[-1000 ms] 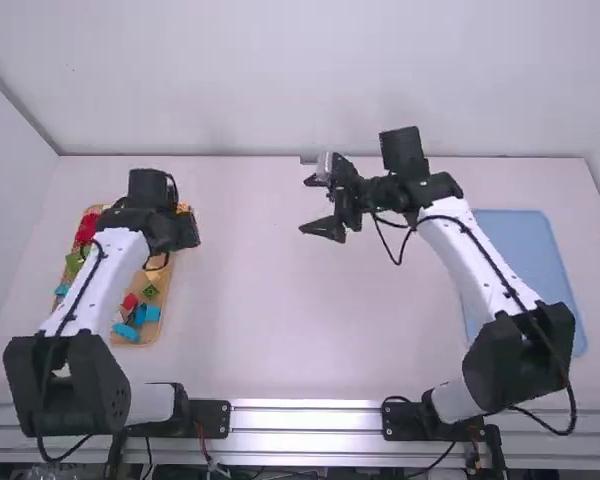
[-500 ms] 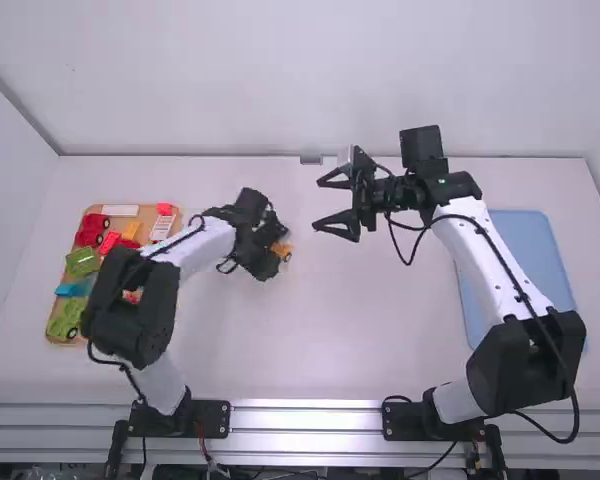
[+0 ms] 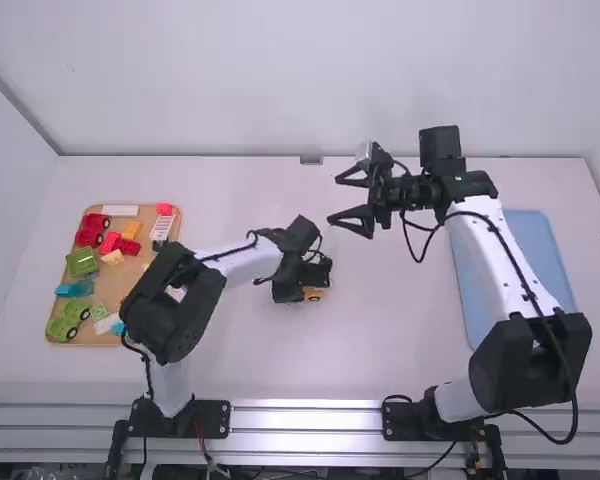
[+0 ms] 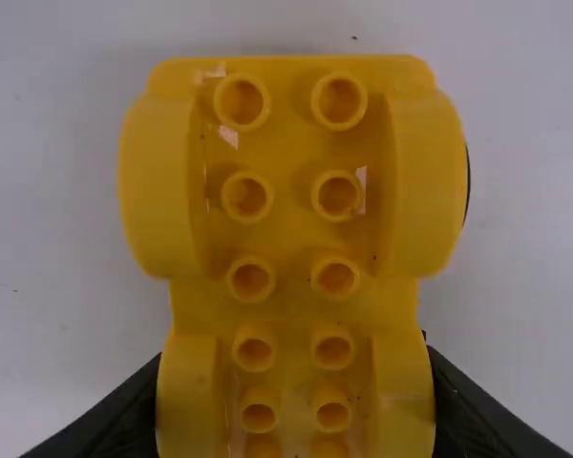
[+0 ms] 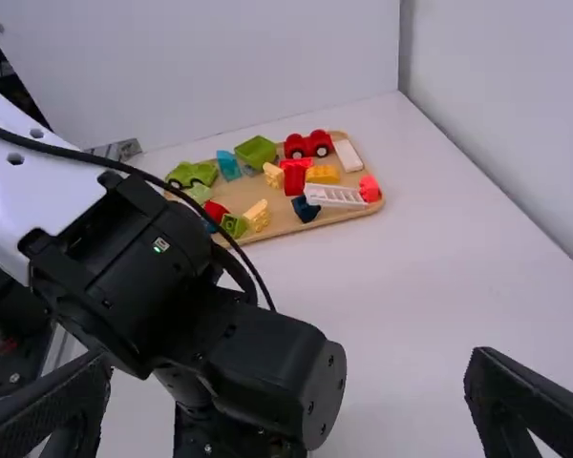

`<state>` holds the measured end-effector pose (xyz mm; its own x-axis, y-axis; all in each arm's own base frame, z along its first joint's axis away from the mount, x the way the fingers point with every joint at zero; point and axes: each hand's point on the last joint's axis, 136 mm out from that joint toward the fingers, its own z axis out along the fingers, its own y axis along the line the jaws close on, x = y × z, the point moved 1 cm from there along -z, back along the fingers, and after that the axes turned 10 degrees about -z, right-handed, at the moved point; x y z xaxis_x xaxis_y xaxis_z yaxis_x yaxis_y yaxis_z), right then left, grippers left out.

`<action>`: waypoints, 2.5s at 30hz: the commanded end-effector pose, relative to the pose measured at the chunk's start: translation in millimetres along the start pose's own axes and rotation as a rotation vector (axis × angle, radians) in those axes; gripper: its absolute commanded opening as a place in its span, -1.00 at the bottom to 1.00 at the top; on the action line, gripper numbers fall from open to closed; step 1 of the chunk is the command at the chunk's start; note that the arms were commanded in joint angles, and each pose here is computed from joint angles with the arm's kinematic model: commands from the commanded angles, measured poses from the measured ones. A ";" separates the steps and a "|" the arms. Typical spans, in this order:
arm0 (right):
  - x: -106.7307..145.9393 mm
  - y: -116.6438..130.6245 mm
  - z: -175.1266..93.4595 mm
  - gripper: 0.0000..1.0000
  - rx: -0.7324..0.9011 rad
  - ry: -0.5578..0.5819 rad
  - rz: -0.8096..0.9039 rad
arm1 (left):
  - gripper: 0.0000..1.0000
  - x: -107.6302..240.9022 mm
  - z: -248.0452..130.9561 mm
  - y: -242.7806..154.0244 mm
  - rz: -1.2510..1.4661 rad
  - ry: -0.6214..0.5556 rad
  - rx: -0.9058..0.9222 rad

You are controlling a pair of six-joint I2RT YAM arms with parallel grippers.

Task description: Assemble lego blocks to make yellow taxi

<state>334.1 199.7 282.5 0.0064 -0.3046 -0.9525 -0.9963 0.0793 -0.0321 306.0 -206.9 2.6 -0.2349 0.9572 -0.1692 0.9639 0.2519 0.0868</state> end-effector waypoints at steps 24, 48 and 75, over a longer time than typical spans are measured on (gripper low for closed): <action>-11.8 9.6 50.4 0.97 -0.017 0.061 -0.225 | 0.98 58.1 -155.5 108.2 -0.730 -0.305 -0.253; -14.1 -14.8 110.0 0.97 0.044 0.048 -0.185 | 0.98 329.8 -278.4 92.9 -2.281 -0.450 -0.866; -13.8 -8.1 115.6 0.97 0.025 0.054 -0.193 | 0.98 352.7 -178.8 147.4 -2.327 -0.002 -0.314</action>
<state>355.8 309.5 262.8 0.1789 -0.3682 -0.9124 -0.9753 0.0560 -0.2138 341.9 198.8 139.3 -0.4763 -0.8563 -0.1996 -0.8604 0.5007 -0.0950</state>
